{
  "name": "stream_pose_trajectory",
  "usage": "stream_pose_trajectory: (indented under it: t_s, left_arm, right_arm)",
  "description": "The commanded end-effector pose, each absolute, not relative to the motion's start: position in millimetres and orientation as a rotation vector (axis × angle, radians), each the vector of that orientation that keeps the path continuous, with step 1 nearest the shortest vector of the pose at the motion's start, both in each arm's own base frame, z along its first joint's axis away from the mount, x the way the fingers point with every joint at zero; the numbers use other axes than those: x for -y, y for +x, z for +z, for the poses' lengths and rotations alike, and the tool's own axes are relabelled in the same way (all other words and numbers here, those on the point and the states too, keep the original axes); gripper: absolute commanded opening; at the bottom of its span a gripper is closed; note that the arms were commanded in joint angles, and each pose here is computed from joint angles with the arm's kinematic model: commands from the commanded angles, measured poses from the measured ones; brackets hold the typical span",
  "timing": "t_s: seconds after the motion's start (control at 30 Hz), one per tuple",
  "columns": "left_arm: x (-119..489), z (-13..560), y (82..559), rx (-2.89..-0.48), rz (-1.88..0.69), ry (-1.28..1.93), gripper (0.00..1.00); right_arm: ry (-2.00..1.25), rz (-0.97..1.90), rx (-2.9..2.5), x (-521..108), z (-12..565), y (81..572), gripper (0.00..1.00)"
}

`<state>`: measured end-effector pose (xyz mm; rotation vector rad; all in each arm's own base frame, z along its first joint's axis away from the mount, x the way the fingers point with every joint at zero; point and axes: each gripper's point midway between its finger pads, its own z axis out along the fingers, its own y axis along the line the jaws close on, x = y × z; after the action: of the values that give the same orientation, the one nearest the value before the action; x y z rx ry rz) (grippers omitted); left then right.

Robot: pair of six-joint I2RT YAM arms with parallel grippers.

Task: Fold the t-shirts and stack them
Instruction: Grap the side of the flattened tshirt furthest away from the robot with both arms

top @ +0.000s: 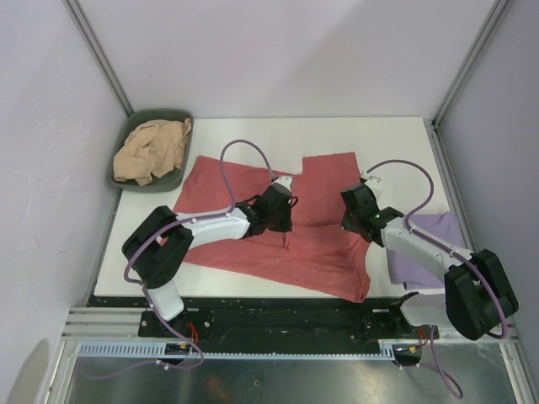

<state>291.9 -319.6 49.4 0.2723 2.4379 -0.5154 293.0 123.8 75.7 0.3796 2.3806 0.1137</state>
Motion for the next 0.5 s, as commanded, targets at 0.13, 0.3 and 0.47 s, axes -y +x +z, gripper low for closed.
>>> stream_pose_trajectory:
  t_s: [0.13,0.3,0.47]
  left_arm:
    - [309.2,84.6,325.5,-2.321,-0.548,0.157,0.43]
    - [280.5,128.6,374.5,-2.217,-0.557,0.062,0.59]
    - [225.8,151.1,441.7,-2.139,-0.458,-0.089,0.59]
  right_arm:
    - [0.392,0.087,-2.326,-115.3,86.2,315.1,0.25]
    - [0.422,0.145,-2.290,-105.7,107.7,330.8,0.48]
    - [0.407,0.208,-2.287,-120.0,121.3,351.3,0.48]
